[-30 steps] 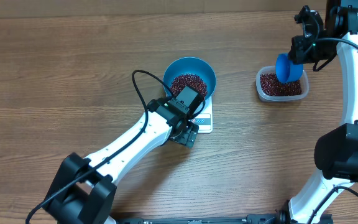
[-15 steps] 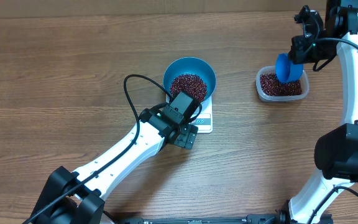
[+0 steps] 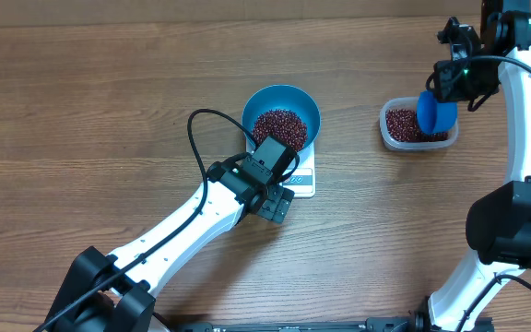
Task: Scoop item into bowl and weigh 150g on scale
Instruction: 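Dig the scoop into the red beans again with the right gripper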
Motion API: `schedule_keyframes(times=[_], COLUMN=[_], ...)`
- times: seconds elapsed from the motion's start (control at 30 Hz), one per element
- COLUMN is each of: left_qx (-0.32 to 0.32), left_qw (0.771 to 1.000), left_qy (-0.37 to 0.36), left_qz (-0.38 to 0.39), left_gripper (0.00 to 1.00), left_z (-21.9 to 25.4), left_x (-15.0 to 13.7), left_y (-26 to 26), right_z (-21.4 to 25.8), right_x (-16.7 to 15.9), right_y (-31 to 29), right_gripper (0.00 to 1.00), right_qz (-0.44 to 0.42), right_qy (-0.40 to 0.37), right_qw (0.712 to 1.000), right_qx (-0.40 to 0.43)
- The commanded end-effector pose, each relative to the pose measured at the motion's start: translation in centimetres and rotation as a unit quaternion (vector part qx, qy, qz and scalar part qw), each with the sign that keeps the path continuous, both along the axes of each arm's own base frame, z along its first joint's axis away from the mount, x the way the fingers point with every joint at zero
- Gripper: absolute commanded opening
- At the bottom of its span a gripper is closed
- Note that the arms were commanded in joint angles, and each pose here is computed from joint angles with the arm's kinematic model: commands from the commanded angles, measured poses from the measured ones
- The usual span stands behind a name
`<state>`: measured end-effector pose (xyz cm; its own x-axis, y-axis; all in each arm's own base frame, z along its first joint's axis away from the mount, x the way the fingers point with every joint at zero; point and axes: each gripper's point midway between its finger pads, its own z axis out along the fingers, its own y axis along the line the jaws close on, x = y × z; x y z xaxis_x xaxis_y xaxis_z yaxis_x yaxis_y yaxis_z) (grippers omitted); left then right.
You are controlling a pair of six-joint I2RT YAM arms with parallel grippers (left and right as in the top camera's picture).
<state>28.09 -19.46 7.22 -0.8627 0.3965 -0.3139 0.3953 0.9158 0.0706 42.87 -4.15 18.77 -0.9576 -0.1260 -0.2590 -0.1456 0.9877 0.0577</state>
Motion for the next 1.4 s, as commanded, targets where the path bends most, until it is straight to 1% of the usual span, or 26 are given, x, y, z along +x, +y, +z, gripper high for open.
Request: schedule_keyframes(times=[0.0,0.13,0.43,0.5,0.67,0.8,0.9,1.07,1.13,1.2,1.37], left_qx=[-0.006,-0.006,-0.02,-0.028,-0.046,-0.04,-0.036,-0.035,-0.034,-0.034,-0.033], left_qw=[1.0,0.999,0.999,0.999,0.997,0.998,0.998,0.998,0.998,0.998,0.998], left_qy=[0.0,-0.013,-0.027,-0.034,-0.062,-0.055,-0.05,-0.051,-0.051,-0.05,-0.049], left_qz=[0.007,0.031,0.028,0.027,0.018,0.013,0.013,0.013,0.013,0.013,0.013], left_gripper=[0.99,0.99,0.99,0.99,0.99,0.99,0.99,1.0,1.0,0.99,1.0], left_z=[0.1,0.3,1.1,1.6,3.9,3.5,3.0,2.9,2.9,2.9,2.9], left_x=[-0.1,0.6,1.1,1.3,1.4,1.2,1.1,1.2,1.1,1.1,1.1], left_y=[0.0,0.6,0.3,0.1,0.0,0.1,0.2,0.2,0.2,0.3,0.3], right_z=[0.4,0.4,0.0,-0.8,-3.7,-5.7,-7.1,-9.6,-10.0,-10.0,-10.0], right_x=[0.3,0.3,0.4,0.3,0.6,0.9,0.8,0.2,0.1,0.0,0.0], right_y=[-1.1,-1.4,-0.8,-0.4,-0.4,-0.3,0.2,3.3,4.9,5.9,5.9], right_gripper=[0.04,0.04,0.04,0.04,0.04,0.04,0.04,0.04,0.04,0.04,0.04], right_qz=[-0.007,-0.007,0.005,0.011,0.021,0.022,0.009,0.031,0.041,0.041,0.001], right_qy=[-0.005,-0.003,0.003,0.01,0.02,0.019,0.02,0.028,0.028,0.028,0.034], right_qw=[0.999,0.998,0.995,0.995,0.988,0.987,0.989,0.998,0.999,0.999,0.999], right_qx=[-0.035,-0.059,-0.096,-0.096,-0.15,-0.16,-0.144,-0.054,-0.008,0.02,0.03])
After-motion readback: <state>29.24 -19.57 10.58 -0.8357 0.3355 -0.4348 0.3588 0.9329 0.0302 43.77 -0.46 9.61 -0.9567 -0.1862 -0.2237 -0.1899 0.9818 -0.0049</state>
